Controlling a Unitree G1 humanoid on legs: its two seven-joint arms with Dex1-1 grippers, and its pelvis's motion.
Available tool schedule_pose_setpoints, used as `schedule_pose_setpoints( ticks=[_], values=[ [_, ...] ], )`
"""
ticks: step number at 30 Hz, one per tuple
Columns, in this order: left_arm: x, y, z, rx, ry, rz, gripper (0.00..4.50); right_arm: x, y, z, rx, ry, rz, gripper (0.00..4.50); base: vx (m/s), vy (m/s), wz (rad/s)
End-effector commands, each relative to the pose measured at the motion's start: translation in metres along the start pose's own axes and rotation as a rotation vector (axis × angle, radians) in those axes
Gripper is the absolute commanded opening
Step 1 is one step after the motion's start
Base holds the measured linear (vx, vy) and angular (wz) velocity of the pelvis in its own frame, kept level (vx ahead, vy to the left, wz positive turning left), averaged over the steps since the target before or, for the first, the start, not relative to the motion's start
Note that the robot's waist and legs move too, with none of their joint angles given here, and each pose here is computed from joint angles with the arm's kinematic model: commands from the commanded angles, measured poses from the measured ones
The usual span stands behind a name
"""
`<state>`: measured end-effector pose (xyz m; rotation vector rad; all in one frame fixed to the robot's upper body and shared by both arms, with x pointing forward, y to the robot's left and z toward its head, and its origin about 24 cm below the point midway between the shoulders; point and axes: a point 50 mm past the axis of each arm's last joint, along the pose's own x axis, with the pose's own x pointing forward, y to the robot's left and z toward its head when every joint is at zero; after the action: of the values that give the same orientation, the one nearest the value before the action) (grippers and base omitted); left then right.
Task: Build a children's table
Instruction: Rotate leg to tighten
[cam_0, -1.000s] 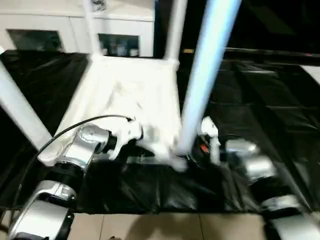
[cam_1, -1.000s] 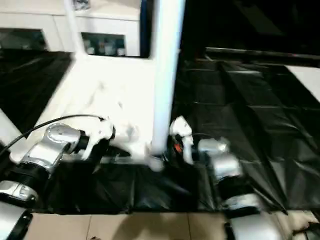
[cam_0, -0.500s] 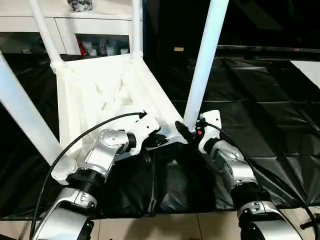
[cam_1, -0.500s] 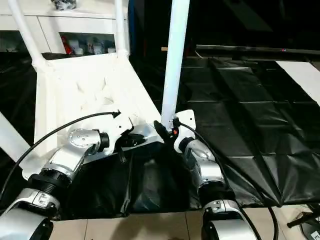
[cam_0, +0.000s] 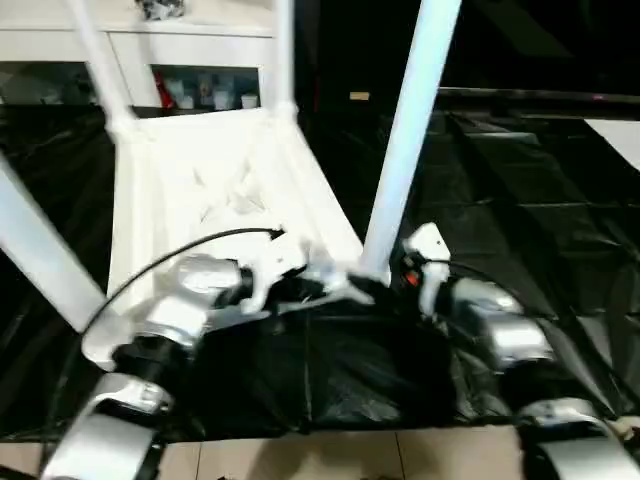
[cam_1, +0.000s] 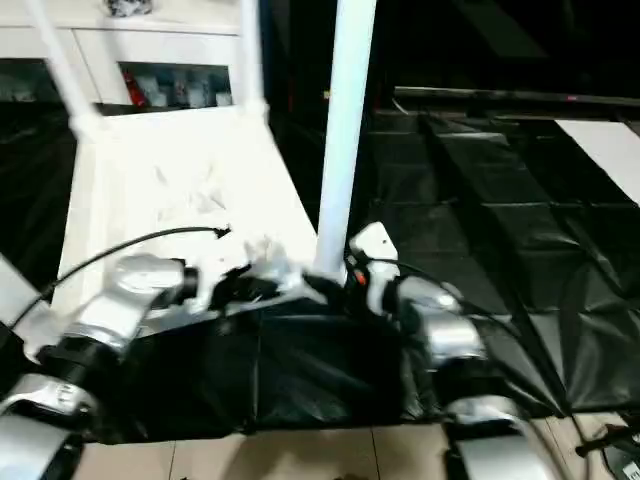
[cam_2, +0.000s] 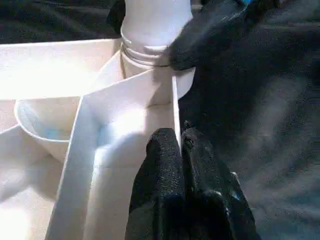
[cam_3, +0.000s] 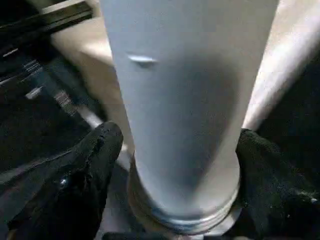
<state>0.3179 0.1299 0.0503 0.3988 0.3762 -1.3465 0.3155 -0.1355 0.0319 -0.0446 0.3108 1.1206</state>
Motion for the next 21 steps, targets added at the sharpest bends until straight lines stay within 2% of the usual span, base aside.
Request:
schedule_pose_setpoints(
  ticks=[1,2,4,6,7,10,13,21],
  values=[
    [0.010,-0.007,0.007,0.050,-0.006,-0.104,0.00,0.018,0.023,-0.002,-0.023,0.048,0.241,3.67,0.000,0.000,0.00],
    [0.008,-0.007,0.006,0.046,-0.001,-0.127,0.00,0.017,0.024,-0.002,-0.029,0.065,0.285,3.67,0.000,0.000,0.00],
    [0.004,-0.006,0.006,0.044,0.006,-0.152,0.00,0.017,0.025,0.000,-0.031,0.089,0.344,3.36,0.000,0.000,0.00],
    [0.002,-0.006,0.006,0.044,0.011,-0.175,0.00,0.016,0.027,0.000,-0.031,0.114,0.392,3.34,0.000,0.000,0.00],
    [0.002,-0.006,0.005,0.050,0.020,-0.190,0.00,0.017,0.028,0.000,-0.030,0.135,0.426,3.14,0.000,0.000,0.00],
    [0.000,-0.005,0.005,0.058,0.038,-0.214,0.00,0.018,0.031,0.000,-0.028,0.175,0.495,3.04,0.000,0.000,0.00],
    [-0.002,-0.004,0.004,0.058,0.040,-0.230,0.00,0.018,0.033,0.001,-0.020,0.184,0.534,2.69,0.000,0.000,0.00],
    [-0.004,-0.003,0.003,0.049,0.038,-0.234,0.00,0.020,0.037,0.001,0.011,0.176,0.582,2.61,0.000,0.000,0.00]
  ],
)
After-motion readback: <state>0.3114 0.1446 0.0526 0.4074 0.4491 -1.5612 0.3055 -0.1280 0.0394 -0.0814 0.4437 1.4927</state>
